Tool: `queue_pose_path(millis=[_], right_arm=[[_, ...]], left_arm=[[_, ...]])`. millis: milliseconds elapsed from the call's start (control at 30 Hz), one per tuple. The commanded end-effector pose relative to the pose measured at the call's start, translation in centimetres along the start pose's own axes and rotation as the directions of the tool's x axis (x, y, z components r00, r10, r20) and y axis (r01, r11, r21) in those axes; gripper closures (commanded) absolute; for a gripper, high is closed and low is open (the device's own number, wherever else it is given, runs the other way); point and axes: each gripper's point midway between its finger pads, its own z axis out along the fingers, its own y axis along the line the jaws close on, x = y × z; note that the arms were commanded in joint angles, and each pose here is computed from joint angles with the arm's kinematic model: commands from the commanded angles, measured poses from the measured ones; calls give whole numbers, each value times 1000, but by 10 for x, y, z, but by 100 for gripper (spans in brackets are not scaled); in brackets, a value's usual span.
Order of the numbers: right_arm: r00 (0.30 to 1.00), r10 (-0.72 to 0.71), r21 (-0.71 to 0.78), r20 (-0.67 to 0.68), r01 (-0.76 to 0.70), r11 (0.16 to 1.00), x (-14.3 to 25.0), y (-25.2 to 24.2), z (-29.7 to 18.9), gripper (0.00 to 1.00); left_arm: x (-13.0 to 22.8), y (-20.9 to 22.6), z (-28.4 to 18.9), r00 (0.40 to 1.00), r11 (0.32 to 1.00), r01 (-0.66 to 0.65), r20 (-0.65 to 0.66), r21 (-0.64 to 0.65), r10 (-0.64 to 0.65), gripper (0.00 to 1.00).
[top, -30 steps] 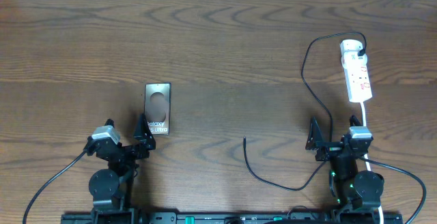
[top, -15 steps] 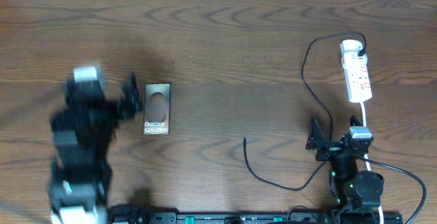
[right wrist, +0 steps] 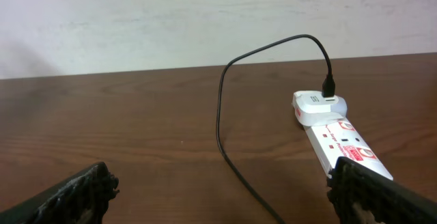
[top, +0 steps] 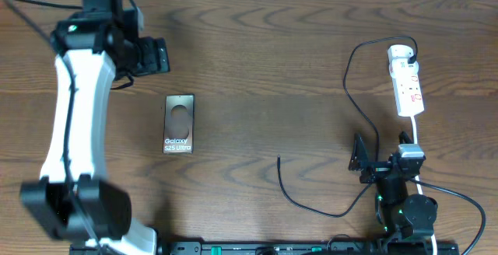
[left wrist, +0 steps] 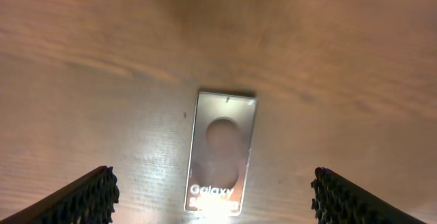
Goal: Plug charger to phone and switch on socket
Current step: 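Move the left gripper over the phone and lower toward it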
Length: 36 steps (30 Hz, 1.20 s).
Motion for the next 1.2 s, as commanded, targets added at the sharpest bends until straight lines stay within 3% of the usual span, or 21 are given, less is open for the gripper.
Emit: queue_pose_path(millis=[0, 367, 600, 1167], right_arm=[[1000, -6, -9, -2, 6, 1000, 1, 2, 0, 1], [1000, -6, -9, -2, 6, 1000, 1, 2, 0, 1], [1000, -6, -9, -2, 6, 1000, 1, 2, 0, 1], [1000, -6, -9, -2, 6, 1000, 1, 2, 0, 1]], left_arm=[[8, 3, 25, 995, 1000, 3, -98, -4, -3, 11], [39, 6, 65, 958, 1000, 7, -285, -25, -14, 11], [69, -13, 82, 929, 990, -124, -358, -71, 91, 11], [87, -22, 92, 953, 982, -165, -270, -87, 136, 11]])
